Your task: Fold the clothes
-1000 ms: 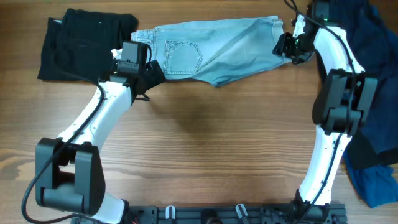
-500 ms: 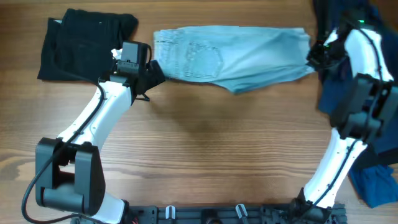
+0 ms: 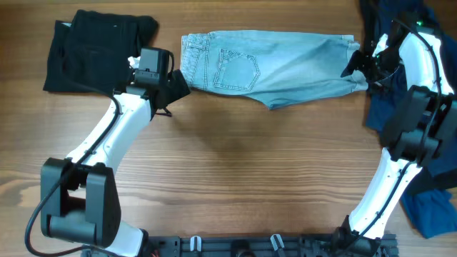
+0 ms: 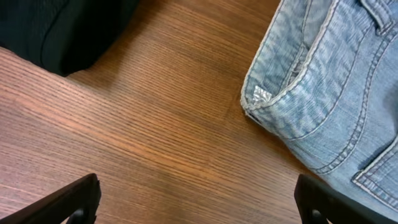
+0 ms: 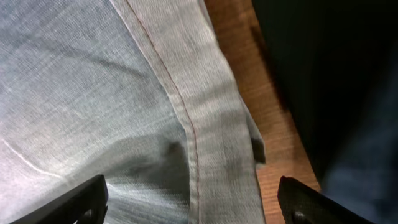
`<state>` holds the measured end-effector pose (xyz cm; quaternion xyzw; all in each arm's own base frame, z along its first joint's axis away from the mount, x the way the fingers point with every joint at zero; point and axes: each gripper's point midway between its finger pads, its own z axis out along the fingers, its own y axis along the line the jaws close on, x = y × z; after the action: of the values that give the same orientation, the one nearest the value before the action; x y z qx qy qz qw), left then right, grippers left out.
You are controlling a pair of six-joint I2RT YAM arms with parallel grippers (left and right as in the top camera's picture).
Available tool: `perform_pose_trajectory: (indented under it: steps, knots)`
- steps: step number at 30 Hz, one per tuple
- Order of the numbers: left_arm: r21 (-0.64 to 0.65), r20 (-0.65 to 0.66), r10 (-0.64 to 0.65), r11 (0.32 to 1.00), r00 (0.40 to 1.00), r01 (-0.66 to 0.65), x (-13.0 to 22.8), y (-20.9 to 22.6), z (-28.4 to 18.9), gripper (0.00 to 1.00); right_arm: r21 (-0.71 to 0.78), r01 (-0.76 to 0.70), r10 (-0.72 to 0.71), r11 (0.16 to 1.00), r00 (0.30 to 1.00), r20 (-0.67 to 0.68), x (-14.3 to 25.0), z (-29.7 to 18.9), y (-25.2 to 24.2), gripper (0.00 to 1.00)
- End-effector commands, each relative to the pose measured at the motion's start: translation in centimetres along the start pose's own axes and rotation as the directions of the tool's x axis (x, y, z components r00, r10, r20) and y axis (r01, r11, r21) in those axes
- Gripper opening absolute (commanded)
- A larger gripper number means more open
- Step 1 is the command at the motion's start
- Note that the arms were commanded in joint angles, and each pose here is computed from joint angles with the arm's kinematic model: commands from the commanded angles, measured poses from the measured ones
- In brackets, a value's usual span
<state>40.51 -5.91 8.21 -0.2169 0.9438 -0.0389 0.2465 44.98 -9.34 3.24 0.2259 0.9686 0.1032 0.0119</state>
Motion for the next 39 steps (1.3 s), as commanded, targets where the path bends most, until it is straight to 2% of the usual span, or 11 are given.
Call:
perform_pose_trajectory:
  steps: [1, 9, 12, 17, 20, 23, 26, 28, 31, 33, 39]
  knots:
    - [0.017, 0.014, 0.021, 1.000, 1.000, -0.021, -0.5, -0.4, -0.8, 1.00, 0.017, 0.028, -0.028, 0.999, 0.999, 0.017, 0.3, -1.5, 0.3, 0.86]
    - [0.016, 0.014, 0.022, 1.000, 1.000, -0.022, -0.5, -0.4, -0.8, 1.00, 0.030, 0.118, -0.118, 0.993, 0.993, -0.009, 1.2, -0.3, 1.2, 0.77]
    - [0.016, 0.014, 0.022, 1.000, 1.000, -0.022, -0.5, -0.4, -0.8, 1.00, 0.038, 0.122, -0.121, 0.992, 0.993, -0.013, 1.5, 1.3, 0.8, 0.69]
    - [0.016, 0.014, 0.022, 1.000, 1.000, -0.022, -0.5, -0.4, -0.8, 1.00, 0.194, 0.109, -0.116, 0.975, 0.993, 0.024, 0.6, 1.7, -2.0, 0.64]
    - [0.016, 0.014, 0.022, 1.000, 1.000, -0.022, -0.5, -0.4, -0.8, 1.00, 0.191, 0.074, -0.088, 0.979, 0.994, 0.064, -0.2, 1.7, -1.8, 0.61]
    - [0.016, 0.013, 0.022, 1.000, 1.000, -0.022, -0.5, -0.4, -0.7, 1.00, 0.168, 0.010, -0.030, 0.986, 0.993, 0.115, -1.2, 1.6, -1.4, 0.45]
    - [0.015, 0.013, 0.022, 1.000, 1.000, -0.022, -0.5, -0.4, -0.7, 1.00, 0.101, 0.008, -0.021, 0.995, 0.992, 0.123, -1.5, 1.8, -0.2, 0.16]
    - [0.015, 0.013, 0.022, 1.000, 1.000, -0.022, -0.5, -0.4, -0.7, 1.00, 0.085, -0.009, -0.002, 0.996, 0.992, 0.128, -1.6, 1.8, 0.0, 0.05]
    - [0.016, 0.014, 0.022, 1.000, 1.000, -0.022, -0.5, -0.4, -0.7, 1.00, 0.037, 0.002, -0.007, 0.999, 0.991, 0.136, -1.9, 1.4, 1.0, 0.05]
    - [0.017, 0.018, 0.019, 1.000, 1.000, -0.019, -0.6, -0.4, -0.7, 1.00, -0.060, 0.030, -0.020, 0.998, 0.986, 0.168, -2.2, -0.7, 3.1, 0.05]
    - [0.003, 0.024, -0.010, 1.000, 1.000, 0.010, -1.3, 0.7, -0.6, 1.00, -0.263, 0.251, -0.135, 0.932, 0.910, 0.392, -1.8, -11.5, 10.5, 0.05]
